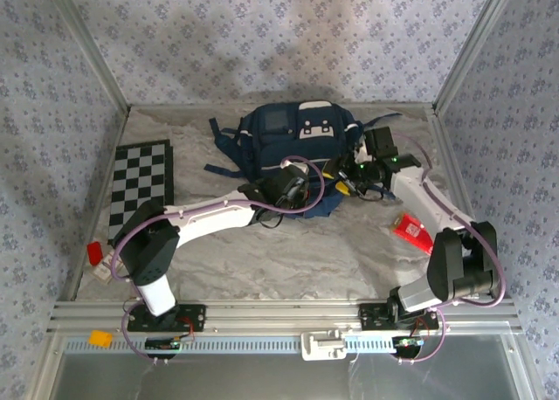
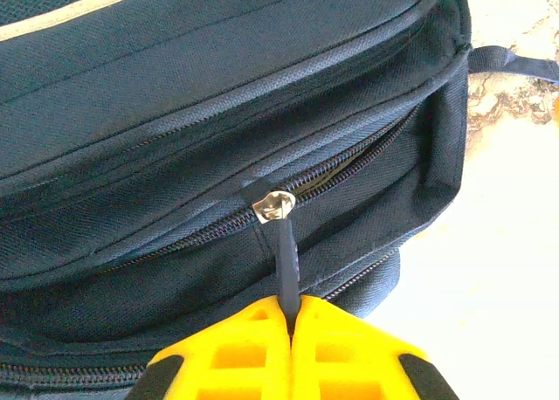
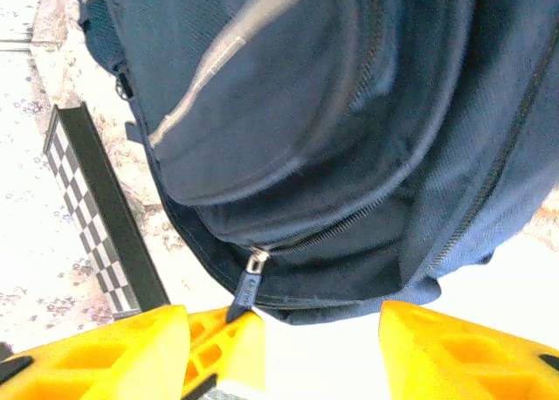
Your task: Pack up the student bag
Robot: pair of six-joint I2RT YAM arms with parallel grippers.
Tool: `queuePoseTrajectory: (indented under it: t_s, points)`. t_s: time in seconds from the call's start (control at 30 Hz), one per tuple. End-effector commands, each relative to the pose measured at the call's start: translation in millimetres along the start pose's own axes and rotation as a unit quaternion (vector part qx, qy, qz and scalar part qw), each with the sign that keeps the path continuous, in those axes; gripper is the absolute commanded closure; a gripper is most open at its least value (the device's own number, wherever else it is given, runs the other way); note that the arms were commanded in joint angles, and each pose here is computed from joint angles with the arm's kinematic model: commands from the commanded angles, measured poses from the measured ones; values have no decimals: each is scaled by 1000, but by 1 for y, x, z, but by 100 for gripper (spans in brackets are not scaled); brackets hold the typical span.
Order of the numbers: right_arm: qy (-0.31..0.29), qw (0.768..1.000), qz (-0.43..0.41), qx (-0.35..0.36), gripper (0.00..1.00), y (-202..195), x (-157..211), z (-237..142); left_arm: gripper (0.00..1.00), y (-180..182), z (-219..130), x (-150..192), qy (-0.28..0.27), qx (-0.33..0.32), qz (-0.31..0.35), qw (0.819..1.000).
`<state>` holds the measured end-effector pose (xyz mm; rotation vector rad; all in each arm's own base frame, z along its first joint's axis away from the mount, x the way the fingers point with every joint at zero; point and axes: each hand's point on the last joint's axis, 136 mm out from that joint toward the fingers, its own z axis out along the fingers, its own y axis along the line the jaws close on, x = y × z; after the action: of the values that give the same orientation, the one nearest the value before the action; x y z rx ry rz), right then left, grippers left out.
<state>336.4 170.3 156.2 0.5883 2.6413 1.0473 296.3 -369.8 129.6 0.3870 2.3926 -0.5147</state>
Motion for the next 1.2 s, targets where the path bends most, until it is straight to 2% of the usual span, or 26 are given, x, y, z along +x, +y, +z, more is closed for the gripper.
queuePoseTrajectory:
  t_s: [0.0, 0.17, 0.37, 0.57, 0.7, 0.9, 1.17]
  points:
    - [5, 999, 31, -36, 39, 9, 4, 18, 100, -3, 0, -14, -24, 5, -8, 1000]
    - [0, 997, 59, -50, 44, 13, -6, 44, 100, -4, 1, -12, -22, 8, -12, 1000]
    - [-26, 997, 75, -21, 52, 9, -16, 61, 100, -4, -1, -14, -24, 8, -9, 1000]
    - [-66, 995, 77, 15, 81, 3, -26, 61, 100, 2, -2, -10, -19, -5, -5, 1000]
    - [-64, 995, 70, 16, 100, 2, -27, 53, 100, 17, -8, -2, -15, -33, 2, 999]
    - [-44, 998, 38, 13, 100, 11, -22, 31, 100, 61, -17, 18, -3, -84, -3, 996]
    - [-20, 998, 38, -47, 100, 27, -16, 1, 100, 110, -23, 20, -7, -97, -35, 995]
